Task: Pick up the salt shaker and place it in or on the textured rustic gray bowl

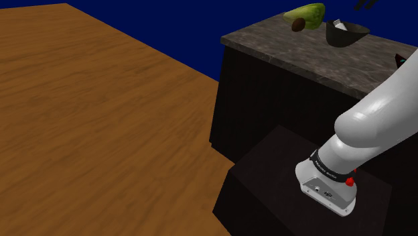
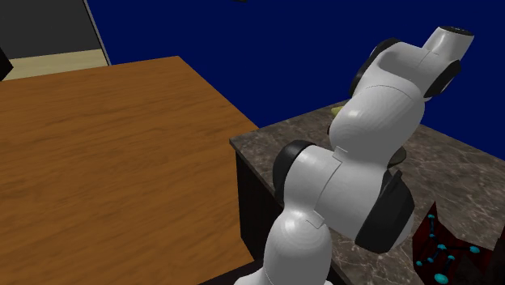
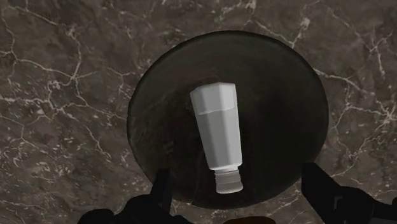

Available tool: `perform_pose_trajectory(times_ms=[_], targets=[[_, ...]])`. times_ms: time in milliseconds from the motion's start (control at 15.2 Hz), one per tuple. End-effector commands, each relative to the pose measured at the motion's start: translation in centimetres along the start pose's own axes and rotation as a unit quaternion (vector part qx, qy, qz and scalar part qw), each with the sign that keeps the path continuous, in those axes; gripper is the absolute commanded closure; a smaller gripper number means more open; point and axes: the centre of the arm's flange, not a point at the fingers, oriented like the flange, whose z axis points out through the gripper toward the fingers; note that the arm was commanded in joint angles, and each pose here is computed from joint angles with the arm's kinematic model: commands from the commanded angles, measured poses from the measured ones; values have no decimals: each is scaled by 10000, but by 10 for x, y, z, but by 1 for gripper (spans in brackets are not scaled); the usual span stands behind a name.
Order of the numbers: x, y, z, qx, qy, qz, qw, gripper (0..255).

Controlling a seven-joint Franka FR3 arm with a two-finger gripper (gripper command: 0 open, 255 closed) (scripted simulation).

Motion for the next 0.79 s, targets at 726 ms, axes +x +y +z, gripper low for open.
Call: perform_pose_trajectory(times_ms=[726], targets=[[0,0,-50,0,0,0,10000,0]])
